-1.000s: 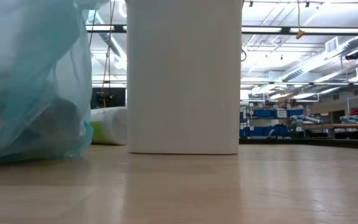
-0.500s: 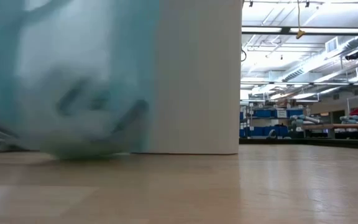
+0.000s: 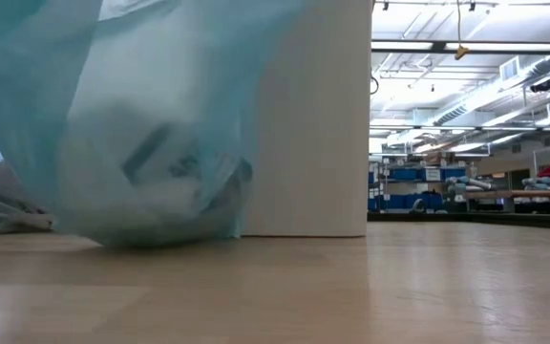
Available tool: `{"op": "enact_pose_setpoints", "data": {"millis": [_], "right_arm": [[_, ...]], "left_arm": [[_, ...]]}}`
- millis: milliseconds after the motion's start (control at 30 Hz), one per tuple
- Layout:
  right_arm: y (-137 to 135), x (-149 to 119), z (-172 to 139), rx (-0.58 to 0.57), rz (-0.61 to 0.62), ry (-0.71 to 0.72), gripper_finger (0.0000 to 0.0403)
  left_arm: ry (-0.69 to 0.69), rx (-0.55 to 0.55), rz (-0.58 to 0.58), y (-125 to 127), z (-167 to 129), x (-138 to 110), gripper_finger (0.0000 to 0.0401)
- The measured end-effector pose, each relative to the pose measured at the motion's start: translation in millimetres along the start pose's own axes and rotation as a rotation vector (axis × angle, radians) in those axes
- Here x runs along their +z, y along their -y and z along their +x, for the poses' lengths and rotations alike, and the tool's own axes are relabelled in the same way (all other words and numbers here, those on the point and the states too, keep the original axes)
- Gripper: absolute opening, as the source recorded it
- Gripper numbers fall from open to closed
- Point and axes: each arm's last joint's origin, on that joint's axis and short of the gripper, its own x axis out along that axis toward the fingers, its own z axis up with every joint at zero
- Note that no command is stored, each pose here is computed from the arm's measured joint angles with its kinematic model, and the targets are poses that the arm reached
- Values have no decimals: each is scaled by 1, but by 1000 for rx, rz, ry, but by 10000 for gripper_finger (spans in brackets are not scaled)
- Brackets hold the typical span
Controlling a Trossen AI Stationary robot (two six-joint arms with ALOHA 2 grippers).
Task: Place trash/remove bag and relplace
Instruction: Close the blue trash bag
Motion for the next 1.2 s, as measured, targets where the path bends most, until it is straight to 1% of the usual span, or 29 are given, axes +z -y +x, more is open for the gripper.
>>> {"op": "enact_pose_setpoints", "data": {"millis": [100, 167, 400, 500, 667, 800, 900, 1033, 1100, 1133, 1200], "right_arm": [[4, 0, 4, 53, 53, -2, 169], [7, -2, 5, 60, 75, -17, 171], [11, -4, 8, 52, 76, -31, 165], [13, -3, 9, 48, 75, -30, 160], [18, -4, 12, 95, 73, -35, 154], [23, -10, 15, 102, 92, -97, 147], [26, -18, 16, 90, 89, -172, 116], [27, -26, 14, 85, 80, -251, 51], [27, -28, 13, 85, 72, -268, 17], [26, -28, 13, 88, 70, -273, 9], [26, -28, 12, 100, 71, -278, 10]], "left_arm": [[1, -13, -4, 1, 2, -2, 5], [10, -3, -4, -1, 2, -3, 5], [39, 12, 5, -1, 2, -2, 5], [46, 23, 36, -2, 3, -2, 5], [55, 43, 40, -9, 4, -5, 5], [63, 60, 28, -17, 6, -8, 5], [94, 54, 19, -18, 6, -8, 5], [138, 21, 54, -14, 6, -4, 5], [151, 15, 64, -13, 6, -1, 5], [154, 14, 69, -12, 7, 1, 5], [164, 1, 82, -7, 9, 8, 5]]}}
